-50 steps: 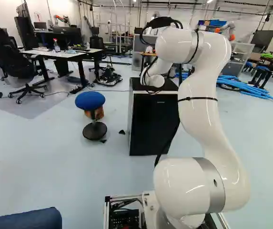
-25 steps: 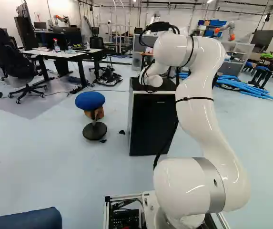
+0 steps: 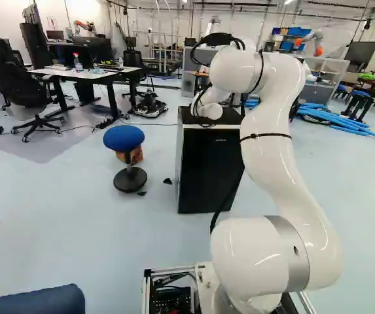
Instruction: Grab a drink from the fridge
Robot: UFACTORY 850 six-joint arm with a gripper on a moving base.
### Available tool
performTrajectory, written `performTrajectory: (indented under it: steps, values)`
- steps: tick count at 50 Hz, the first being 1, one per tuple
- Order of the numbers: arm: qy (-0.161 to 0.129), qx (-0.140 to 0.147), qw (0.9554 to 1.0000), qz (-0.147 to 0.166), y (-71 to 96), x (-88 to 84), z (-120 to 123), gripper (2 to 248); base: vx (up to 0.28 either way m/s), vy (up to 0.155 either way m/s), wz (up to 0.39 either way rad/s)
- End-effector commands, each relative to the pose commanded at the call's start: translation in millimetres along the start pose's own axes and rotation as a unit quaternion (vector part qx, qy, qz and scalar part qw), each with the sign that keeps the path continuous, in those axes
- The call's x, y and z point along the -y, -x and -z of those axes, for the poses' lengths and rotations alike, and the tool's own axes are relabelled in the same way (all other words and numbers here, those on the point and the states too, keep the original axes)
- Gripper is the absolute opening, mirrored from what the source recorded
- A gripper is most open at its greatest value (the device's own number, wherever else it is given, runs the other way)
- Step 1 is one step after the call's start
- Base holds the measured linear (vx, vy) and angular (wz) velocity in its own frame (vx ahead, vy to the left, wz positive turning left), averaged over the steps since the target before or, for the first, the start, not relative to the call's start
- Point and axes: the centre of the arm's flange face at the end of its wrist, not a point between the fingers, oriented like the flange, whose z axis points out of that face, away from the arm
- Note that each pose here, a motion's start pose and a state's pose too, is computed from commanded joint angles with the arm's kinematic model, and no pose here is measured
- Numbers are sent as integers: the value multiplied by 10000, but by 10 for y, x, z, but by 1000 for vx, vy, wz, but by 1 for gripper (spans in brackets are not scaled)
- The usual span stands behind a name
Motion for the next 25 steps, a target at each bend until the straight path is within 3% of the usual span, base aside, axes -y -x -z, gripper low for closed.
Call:
performTrajectory:
  steps: [8,9,14,15,19,20,24,25]
  values:
    - [0,0,10000,0,0,0,0,233,0,0,0]
    - [0,0,10000,0,0,0,0,195,0,0,0]
    - [0,0,10000,0,0,0,0,195,0,0,0]
    - [0,0,10000,0,0,0,0,157,0,0,0]
    - [0,0,10000,0,0,0,0,157,0,0,0]
    - [0,0,10000,0,0,0,0,119,0,0,0]
    - [0,0,10000,0,0,0,0,119,0,0,0]
    - [0,0,10000,0,0,0,0,100,0,0,0]
